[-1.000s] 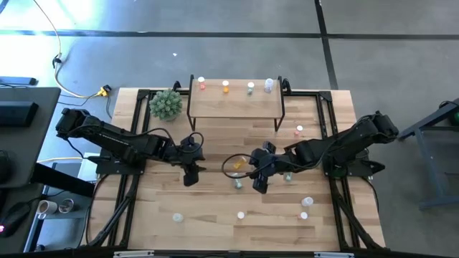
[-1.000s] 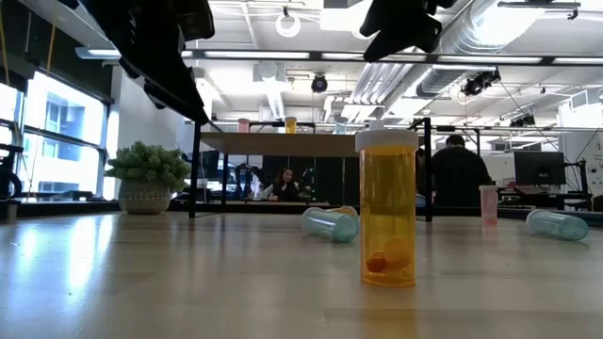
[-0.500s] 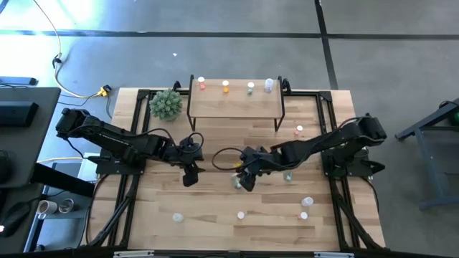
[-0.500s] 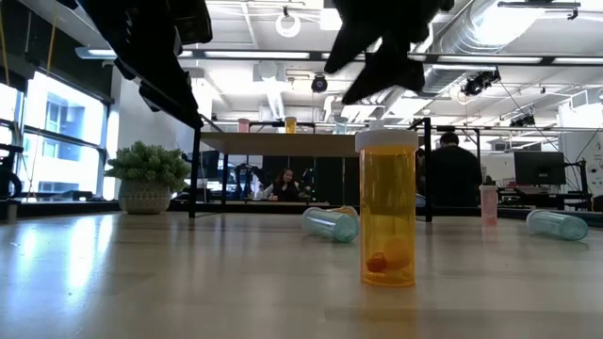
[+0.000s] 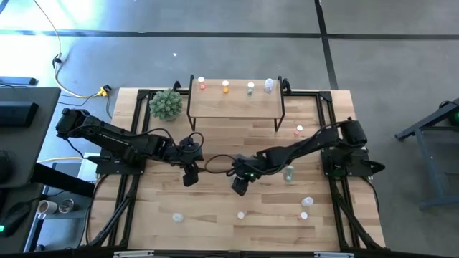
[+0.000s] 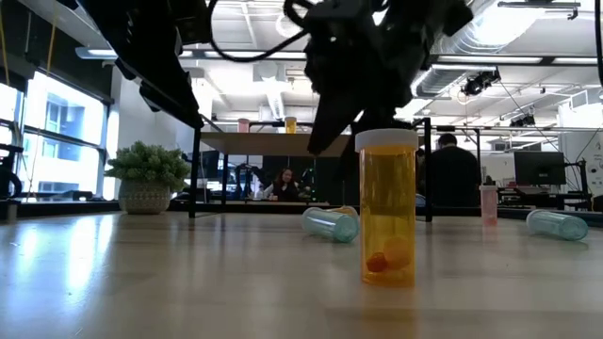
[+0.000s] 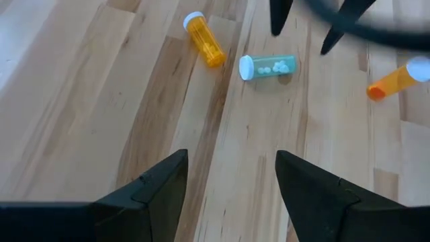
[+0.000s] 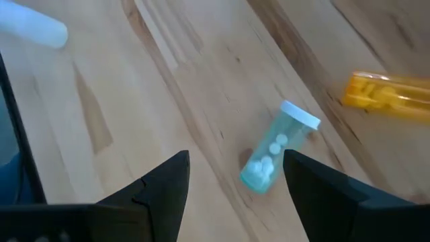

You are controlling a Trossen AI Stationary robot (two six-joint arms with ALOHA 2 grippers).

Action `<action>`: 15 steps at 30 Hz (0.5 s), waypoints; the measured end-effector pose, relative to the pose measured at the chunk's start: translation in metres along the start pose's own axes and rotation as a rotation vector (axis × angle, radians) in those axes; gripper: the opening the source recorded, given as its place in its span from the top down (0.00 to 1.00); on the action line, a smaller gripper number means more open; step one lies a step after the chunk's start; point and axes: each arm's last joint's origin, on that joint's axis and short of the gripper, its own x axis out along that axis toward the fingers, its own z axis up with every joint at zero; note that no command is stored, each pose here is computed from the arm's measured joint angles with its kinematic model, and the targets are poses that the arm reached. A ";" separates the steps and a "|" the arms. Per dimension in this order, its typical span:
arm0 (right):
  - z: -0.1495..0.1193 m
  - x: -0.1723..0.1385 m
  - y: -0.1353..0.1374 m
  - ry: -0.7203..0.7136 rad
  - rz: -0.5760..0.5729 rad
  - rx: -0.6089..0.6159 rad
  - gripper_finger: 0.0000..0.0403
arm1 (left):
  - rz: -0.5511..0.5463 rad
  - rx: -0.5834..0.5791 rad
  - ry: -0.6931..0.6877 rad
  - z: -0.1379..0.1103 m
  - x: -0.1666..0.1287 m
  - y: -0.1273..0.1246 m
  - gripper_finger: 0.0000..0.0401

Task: Pick and place medicine bottles onto shelf by color
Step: Put the left blue pill bottle on the shelf aligned with the other blue pill bottle

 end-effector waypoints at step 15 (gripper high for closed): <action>-0.002 0.039 -0.023 0.078 -0.078 0.038 0.43 | 0.002 0.001 -0.001 0.000 0.000 0.000 0.46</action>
